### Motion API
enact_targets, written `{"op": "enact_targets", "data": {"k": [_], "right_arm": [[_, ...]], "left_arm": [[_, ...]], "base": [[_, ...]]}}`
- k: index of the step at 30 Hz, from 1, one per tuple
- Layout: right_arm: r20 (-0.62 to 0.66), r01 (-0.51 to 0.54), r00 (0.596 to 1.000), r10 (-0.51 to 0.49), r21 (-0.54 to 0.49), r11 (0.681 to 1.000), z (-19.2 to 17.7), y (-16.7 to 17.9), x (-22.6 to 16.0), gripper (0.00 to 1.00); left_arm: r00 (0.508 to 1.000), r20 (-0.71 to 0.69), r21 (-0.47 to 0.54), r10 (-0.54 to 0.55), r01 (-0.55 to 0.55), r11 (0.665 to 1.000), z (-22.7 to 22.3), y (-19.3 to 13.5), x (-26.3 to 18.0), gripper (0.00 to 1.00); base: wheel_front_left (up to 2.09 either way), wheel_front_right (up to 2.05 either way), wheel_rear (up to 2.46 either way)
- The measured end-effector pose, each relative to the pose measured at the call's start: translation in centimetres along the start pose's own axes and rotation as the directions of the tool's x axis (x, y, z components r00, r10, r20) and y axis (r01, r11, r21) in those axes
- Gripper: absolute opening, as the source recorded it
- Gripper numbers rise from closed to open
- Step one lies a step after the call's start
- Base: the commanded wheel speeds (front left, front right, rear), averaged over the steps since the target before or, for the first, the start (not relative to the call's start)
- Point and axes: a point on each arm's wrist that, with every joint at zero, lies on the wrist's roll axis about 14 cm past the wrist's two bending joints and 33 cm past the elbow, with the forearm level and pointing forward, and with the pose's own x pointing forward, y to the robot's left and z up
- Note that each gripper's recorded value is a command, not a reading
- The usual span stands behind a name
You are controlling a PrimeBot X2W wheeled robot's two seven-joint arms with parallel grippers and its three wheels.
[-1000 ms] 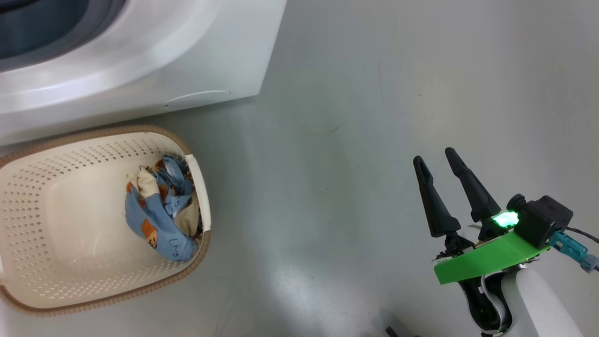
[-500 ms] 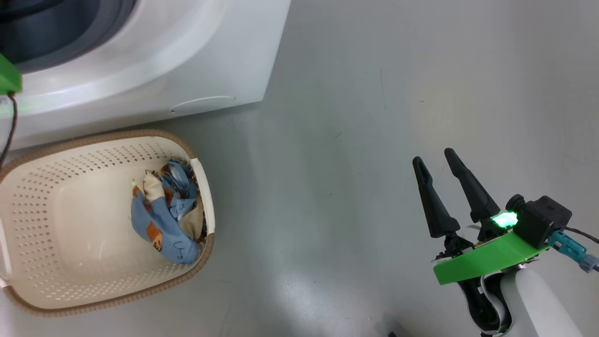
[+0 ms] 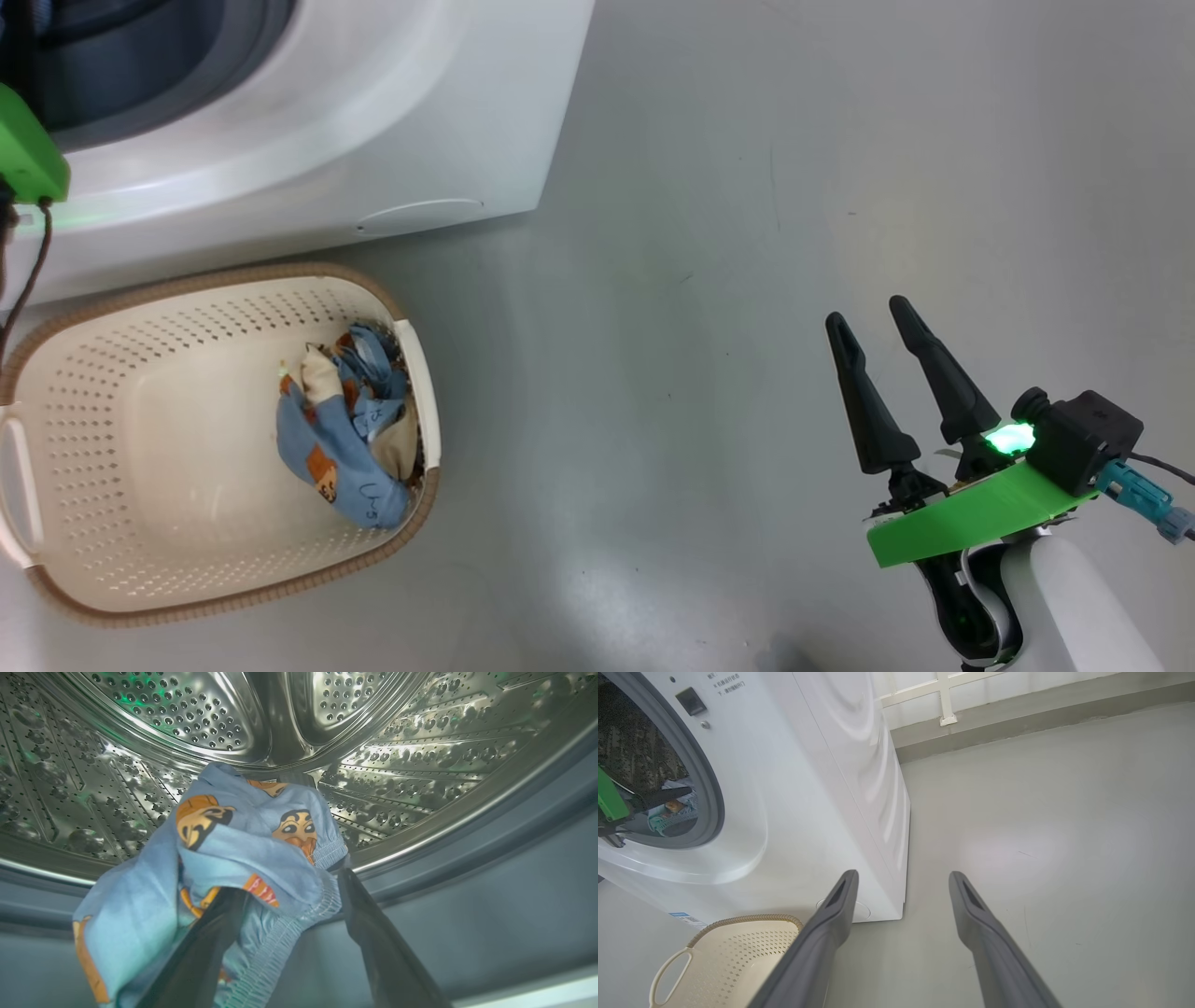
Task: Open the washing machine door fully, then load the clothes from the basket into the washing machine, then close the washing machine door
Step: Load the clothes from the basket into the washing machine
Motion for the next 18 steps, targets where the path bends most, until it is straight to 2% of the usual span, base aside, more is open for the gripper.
{"op": "enact_targets", "data": {"k": [8,18], "right_arm": [[0.018,-0.019,1.0,0.019,0.0,1.0,0.6,0.6,0.2,1.0],[0.038,-0.051,0.998,0.052,-0.006,0.999,1.5,1.4,0.3,1.0]], "left_arm": [[0.999,0.035,-0.014,0.008,-0.007,1.0,1.4,0.1,-1.0,1.0],[0.997,0.082,-0.102,0.013,-0.005,0.995,2.0,-0.4,-3.1,1.0]], "base": [[0.0,0.0,0.0],[0.0,0.0,0.0]]}}
